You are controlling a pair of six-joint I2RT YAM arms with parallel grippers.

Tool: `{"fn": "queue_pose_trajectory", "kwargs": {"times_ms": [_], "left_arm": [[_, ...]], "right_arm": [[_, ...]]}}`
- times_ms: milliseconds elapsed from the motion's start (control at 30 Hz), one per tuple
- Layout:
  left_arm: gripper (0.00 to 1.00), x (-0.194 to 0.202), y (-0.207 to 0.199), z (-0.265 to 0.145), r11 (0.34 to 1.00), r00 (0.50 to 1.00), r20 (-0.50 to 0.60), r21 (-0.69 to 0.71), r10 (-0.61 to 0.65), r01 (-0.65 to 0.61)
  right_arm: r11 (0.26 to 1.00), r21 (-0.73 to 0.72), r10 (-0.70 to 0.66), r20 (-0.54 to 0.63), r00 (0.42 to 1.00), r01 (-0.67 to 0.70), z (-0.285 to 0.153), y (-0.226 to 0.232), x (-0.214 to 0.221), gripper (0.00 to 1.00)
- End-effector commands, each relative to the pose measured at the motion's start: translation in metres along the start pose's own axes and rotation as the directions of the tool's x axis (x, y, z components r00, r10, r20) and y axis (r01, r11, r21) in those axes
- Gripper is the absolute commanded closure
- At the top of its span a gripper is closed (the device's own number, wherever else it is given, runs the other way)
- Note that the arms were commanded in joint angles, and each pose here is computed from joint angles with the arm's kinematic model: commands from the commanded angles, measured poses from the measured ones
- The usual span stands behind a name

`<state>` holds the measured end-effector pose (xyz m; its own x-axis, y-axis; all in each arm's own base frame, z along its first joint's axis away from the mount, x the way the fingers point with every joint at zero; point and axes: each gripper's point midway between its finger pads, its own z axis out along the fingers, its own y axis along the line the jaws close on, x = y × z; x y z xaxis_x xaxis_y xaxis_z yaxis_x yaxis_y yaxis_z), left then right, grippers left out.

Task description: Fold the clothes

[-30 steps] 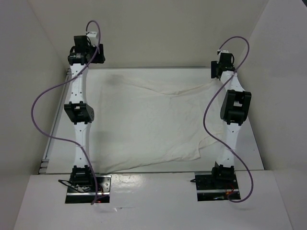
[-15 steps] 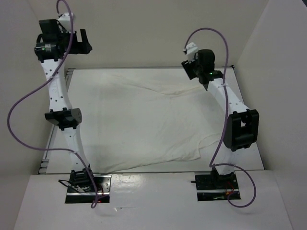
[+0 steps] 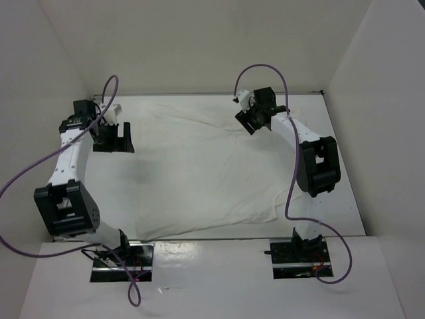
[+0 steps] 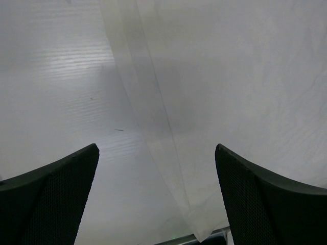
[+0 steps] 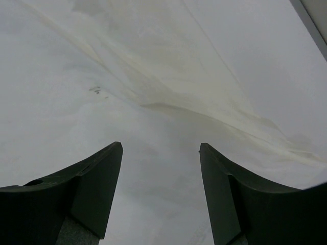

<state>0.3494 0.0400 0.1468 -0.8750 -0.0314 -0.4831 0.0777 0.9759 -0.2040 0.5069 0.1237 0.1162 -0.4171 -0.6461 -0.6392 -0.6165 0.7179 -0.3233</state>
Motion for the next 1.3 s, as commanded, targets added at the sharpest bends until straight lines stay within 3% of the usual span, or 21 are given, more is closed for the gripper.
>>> {"fn": "queue_pose_trajectory", "kwargs": {"times_ms": [0, 433, 1267], "left_arm": [[0.0, -0.041, -0.008, -0.053, 0.991, 0.956, 0.267, -0.089, 0.122, -0.101], [0.0, 0.011, -0.025, -0.054, 0.998, 0.974, 0.215, -0.036, 0.067, -0.06], [0.0, 0.015, -0.027, -0.054, 0.997, 0.968, 0.244, -0.051, 0.066, -0.056]], "right_arm": [[0.997, -0.037, -0.062, 0.048, 0.997, 0.064, 0.0, 0.02, -0.027, 0.3], [0.992, -0.065, -0.113, -0.037, 0.993, 0.111, 0.043, 0.033, -0.005, 0.39], [0.992, -0.04, -0.126, -0.072, 0.989, 0.123, 0.072, 0.018, -0.004, 0.53]]}}
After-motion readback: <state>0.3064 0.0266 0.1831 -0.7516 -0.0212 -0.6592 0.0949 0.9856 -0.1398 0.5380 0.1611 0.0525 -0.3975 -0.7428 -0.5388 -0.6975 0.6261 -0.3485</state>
